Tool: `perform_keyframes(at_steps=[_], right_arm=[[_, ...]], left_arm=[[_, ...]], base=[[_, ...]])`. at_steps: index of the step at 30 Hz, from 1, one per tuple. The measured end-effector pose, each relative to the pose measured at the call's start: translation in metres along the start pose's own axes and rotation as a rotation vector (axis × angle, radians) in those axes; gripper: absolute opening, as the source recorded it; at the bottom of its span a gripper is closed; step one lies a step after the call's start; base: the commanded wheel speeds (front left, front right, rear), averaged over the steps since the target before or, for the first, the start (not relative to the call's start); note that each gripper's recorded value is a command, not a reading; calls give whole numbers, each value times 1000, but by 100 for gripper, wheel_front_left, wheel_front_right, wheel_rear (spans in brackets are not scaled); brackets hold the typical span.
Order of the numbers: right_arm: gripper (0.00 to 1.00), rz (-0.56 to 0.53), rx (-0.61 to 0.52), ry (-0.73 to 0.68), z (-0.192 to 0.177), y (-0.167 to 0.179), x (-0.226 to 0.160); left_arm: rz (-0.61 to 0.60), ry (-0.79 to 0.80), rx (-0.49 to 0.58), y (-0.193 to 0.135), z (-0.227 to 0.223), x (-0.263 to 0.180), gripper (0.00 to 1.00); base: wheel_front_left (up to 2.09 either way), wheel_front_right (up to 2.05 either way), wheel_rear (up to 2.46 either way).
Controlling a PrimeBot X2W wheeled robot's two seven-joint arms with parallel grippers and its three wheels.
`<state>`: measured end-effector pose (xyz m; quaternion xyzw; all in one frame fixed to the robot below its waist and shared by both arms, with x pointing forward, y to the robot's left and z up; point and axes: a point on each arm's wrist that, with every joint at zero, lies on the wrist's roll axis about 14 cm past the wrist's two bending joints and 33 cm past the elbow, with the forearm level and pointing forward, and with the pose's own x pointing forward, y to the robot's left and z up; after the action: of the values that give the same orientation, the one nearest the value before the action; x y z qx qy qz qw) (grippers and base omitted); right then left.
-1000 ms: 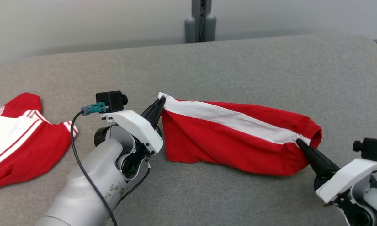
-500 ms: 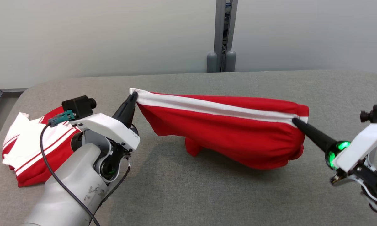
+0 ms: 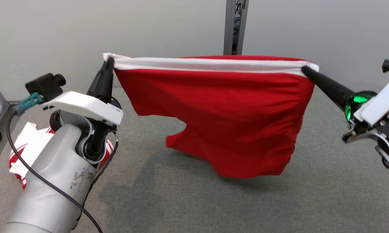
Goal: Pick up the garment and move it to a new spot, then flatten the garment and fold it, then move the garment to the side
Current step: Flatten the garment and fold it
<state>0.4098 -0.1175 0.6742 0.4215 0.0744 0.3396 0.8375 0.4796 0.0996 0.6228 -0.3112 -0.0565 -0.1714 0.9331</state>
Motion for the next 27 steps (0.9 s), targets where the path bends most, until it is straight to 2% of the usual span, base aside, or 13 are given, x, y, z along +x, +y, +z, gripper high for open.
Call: perform_keyframes(at_steps=[8,17,23,27], right_arm=[[0,32,27,-67,40,18,19],[0,21,23,-74,56,25,44],[0,-49,16,-37,49,3,54],[0,-107,-42,-37,52,-14,65]], left_arm=[[-17,-129,-5,-16,35,5,0],[3,-157,-22,-16,35,3,0],[38,-117,-37,-5,17,4,0],[54,-73,-34,2,9,16,0]], base=[[0,0,0],[0,0,0],[0,0,0],[0,0,0]])
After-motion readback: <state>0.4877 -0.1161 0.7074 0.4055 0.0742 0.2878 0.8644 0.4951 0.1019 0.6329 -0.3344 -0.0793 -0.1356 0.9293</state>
